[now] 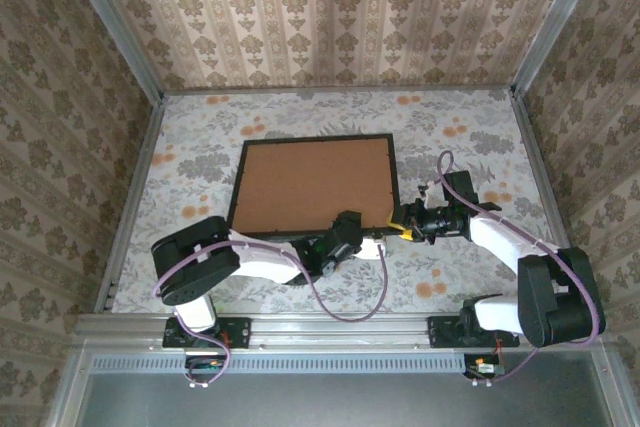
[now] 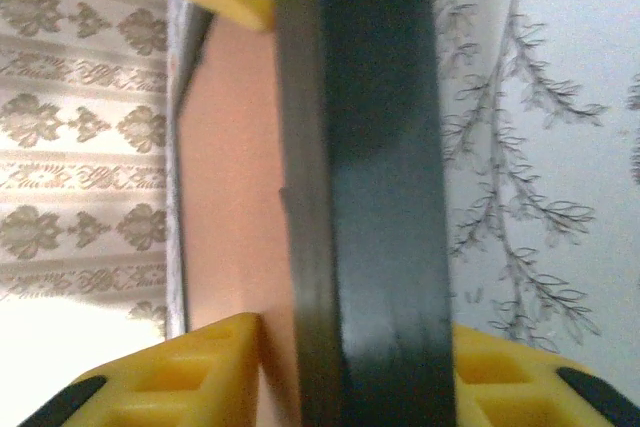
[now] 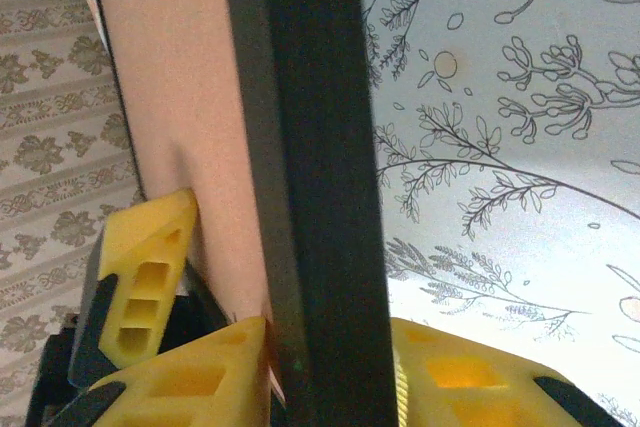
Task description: Put the photo into the frame
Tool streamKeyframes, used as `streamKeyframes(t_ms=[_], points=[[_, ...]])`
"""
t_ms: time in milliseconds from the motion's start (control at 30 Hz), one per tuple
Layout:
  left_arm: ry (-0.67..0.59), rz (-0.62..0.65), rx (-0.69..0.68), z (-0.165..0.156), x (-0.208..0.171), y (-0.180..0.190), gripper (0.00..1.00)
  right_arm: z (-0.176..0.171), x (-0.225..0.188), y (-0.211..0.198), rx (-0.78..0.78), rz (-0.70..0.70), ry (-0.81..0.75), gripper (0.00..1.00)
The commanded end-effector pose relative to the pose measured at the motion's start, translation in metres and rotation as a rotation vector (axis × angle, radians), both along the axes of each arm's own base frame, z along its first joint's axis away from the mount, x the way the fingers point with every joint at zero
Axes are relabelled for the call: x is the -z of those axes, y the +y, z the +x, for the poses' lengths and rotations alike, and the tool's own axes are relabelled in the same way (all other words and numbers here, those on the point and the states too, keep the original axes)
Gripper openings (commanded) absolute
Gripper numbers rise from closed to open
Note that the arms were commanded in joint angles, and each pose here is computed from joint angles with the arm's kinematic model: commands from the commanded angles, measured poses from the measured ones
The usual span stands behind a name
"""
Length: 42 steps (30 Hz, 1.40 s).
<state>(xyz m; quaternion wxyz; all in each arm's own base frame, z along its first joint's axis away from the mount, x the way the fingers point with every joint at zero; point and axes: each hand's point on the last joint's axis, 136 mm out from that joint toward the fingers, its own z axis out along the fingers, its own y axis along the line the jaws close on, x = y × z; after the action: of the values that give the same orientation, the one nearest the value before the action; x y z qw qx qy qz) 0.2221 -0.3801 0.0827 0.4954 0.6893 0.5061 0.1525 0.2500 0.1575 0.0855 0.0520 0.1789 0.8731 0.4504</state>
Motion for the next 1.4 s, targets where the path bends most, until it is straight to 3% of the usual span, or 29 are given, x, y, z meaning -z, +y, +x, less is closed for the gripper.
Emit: streamKeyframes(t_ms=[0,133,300,433,533,633,900,1133,1367], points=[[-0.017,0.002,0.029,-0.006,-0.001,-0.003,0.3,0.008,-0.015,0.004,0.008,0.025,0.006,0.32],[-0.029,-0.022,0.023,-0.006,-0.008,-0.002,0.23,0.011,-0.017,0.003,0.011,0.018,-0.003,0.37],[-0.088,-0.05,0.005,0.0,-0.023,0.0,0.19,0.013,-0.027,-0.004,0.011,-0.009,-0.019,0.56],[-0.121,-0.078,-0.007,0.006,-0.044,0.002,0.16,0.027,-0.062,-0.024,0.056,-0.023,-0.11,0.69],[-0.099,-0.1,-0.037,0.014,-0.061,0.006,0.13,0.048,-0.108,-0.044,0.136,-0.045,-0.261,0.7],[-0.087,-0.131,-0.069,0.026,-0.086,0.012,0.12,0.063,-0.15,-0.064,0.2,-0.176,-0.425,0.71],[0.061,-0.296,-0.161,0.067,-0.185,0.033,0.04,0.091,-0.215,-0.097,0.346,-0.363,-0.67,0.7],[0.119,-0.371,-0.234,0.1,-0.263,0.054,0.0,0.099,-0.222,-0.095,0.337,-0.415,-0.715,0.7],[0.079,-0.517,-0.272,0.107,-0.347,0.065,0.0,0.103,-0.214,-0.082,0.295,-0.408,-0.725,0.7]])
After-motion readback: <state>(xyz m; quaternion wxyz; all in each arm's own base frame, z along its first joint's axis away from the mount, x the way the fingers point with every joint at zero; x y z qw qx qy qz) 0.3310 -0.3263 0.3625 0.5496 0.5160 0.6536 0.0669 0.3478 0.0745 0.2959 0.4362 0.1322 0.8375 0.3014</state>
